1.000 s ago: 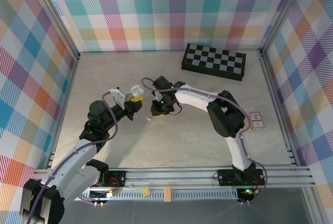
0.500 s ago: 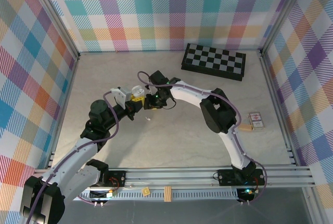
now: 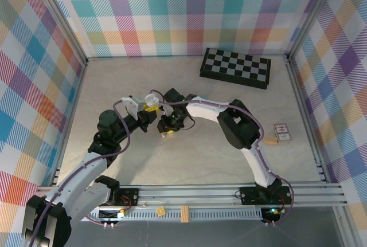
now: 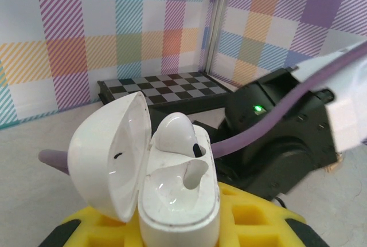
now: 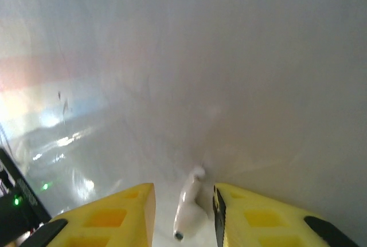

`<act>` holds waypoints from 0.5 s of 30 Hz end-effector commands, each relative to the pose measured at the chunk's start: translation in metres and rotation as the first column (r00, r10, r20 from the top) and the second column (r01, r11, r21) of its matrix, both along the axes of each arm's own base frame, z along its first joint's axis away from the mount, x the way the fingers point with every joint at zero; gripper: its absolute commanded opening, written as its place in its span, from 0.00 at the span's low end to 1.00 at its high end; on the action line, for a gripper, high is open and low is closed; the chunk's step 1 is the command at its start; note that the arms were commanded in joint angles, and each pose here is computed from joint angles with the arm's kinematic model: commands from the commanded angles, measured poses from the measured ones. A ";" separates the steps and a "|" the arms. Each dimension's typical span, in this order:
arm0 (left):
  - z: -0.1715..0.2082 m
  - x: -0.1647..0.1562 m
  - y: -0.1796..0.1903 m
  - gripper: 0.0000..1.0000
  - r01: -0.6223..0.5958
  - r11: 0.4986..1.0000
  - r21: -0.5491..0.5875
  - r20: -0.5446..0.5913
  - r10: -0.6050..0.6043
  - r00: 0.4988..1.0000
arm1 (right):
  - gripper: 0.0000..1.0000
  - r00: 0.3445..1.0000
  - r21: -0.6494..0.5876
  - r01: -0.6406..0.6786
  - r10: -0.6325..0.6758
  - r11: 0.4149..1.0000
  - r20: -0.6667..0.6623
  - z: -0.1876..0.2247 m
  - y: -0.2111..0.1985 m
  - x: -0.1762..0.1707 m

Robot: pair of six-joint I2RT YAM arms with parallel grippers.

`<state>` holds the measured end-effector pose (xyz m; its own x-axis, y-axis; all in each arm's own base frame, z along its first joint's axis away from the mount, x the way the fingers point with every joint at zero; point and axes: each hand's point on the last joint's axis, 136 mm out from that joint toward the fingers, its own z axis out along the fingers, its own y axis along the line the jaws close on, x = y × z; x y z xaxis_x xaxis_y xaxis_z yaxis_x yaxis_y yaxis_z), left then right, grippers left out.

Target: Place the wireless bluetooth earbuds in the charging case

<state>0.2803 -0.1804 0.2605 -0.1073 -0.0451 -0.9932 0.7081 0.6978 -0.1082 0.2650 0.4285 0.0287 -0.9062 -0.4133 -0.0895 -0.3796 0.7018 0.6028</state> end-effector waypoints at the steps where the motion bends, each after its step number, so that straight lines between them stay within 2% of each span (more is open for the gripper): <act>1: 0.029 -0.003 0.000 0.12 0.002 0.999 -0.033 0.059 0.000 0.998 | 0.34 0.999 0.026 -0.039 0.039 0.999 -0.004 0.023 -0.002 -0.022; 5: 0.031 -0.003 0.000 0.12 0.003 0.999 -0.034 0.064 -0.001 0.998 | 0.35 0.994 0.032 -0.035 0.032 0.999 0.103 0.038 -0.006 -0.009; 9: 0.035 -0.006 0.000 0.12 0.010 0.999 -0.041 0.073 -0.007 0.997 | 0.38 0.983 0.002 -0.062 0.060 0.998 0.172 0.033 0.000 0.008; 15: 0.039 -0.012 0.001 0.12 0.016 0.999 -0.050 0.072 -0.012 0.997 | 0.42 0.985 0.057 -0.117 0.108 0.992 0.134 0.027 0.032 0.016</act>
